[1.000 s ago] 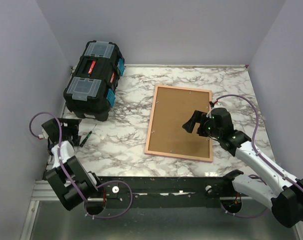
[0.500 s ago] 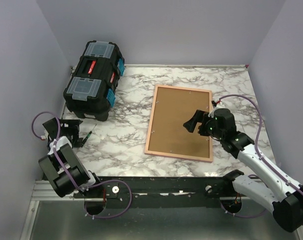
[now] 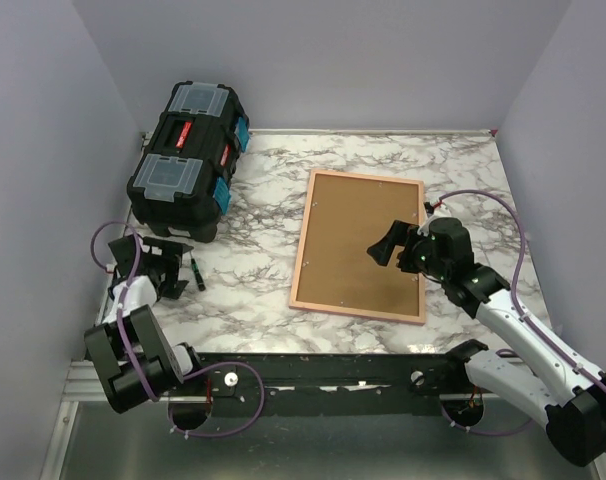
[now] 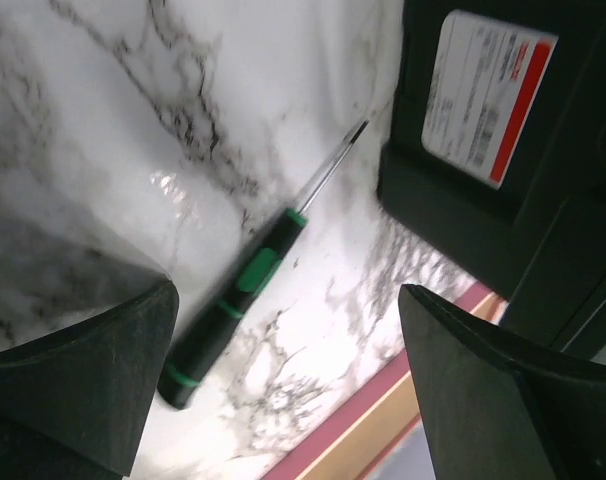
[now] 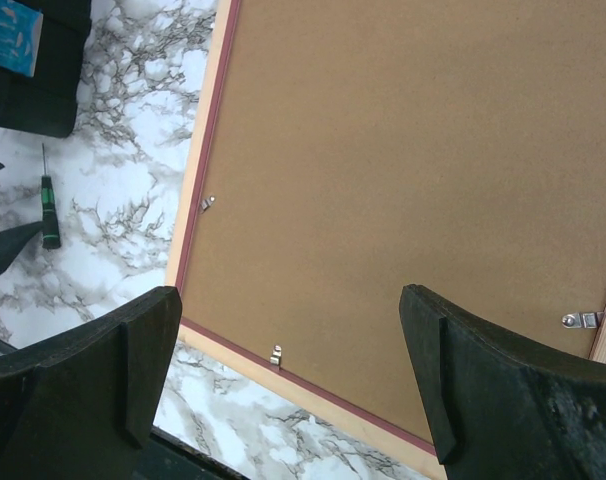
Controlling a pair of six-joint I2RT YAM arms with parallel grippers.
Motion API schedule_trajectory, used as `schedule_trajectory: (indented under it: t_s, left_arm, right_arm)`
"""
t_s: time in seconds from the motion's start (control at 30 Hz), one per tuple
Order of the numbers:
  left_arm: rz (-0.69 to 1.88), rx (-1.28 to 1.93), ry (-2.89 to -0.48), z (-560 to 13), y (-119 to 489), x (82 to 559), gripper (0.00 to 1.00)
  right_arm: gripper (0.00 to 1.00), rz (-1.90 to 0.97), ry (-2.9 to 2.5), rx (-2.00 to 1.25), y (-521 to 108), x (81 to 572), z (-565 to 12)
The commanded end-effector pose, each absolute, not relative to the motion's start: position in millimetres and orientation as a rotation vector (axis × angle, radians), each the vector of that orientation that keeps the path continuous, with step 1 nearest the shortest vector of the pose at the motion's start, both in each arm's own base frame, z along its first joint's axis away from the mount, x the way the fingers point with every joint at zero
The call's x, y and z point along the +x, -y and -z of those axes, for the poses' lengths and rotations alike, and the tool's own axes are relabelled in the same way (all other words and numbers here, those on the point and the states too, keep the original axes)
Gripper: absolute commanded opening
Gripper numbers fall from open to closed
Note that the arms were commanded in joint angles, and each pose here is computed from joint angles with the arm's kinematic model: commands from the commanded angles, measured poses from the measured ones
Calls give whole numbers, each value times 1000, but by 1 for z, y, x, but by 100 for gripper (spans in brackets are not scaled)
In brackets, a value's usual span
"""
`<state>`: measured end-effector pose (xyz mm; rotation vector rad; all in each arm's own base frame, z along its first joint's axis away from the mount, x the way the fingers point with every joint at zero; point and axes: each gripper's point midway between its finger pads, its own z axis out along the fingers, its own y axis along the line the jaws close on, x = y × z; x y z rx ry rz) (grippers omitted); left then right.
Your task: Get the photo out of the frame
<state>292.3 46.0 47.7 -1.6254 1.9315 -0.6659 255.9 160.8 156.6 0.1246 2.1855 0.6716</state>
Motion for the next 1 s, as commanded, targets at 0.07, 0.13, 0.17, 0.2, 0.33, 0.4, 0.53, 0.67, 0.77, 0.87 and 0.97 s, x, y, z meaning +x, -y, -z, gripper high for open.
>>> schedule_trajectory:
  t_s: [0.07, 0.13, 0.17, 0.2, 0.33, 0.4, 0.53, 0.67, 0.77, 0.87, 0.97]
  left_arm:
    - [373, -1519, -2179, -29, -31, 254, 98]
    - [287, -1442, -2264, -32, -25, 256, 98]
    - [238, -1413, -2301, -35, -23, 257, 99]
    - [211, -1364, -2353, -34, -17, 258, 99]
    - [109, -1252, -2439, -29, -1, 266, 98]
    - [54, -1229, -2473, -29, 4, 273, 91]
    - [-217, -1231, -2614, -34, 9, 277, 86]
    - [-440, -1192, -2640, -39, 16, 279, 84]
    - [-470, -1185, -2612, -41, 16, 277, 83]
    - [-389, -1201, -2555, -41, 16, 270, 85]
    - [-303, -1203, -2504, -47, 18, 267, 86]
  right_arm:
    - [100, -649, -2199, 115, -159, 258, -151]
    - [100, -650, -2205, 118, -160, 258, -148]
    - [100, -653, -2207, 118, -161, 259, -147]
    - [100, -654, -2210, 119, -161, 259, -147]
    - [100, -666, -2215, 124, -163, 259, -146]
    - [100, -671, -2213, 128, -163, 258, -147]
    - [100, -673, -2216, 133, -163, 258, -147]
    - [100, -663, -2214, 142, -161, 258, -148]
    - [100, -656, -2211, 150, -160, 258, -148]
    - [100, -659, -2214, 147, -160, 257, -149]
    - [100, -656, -2215, 145, -160, 257, -147]
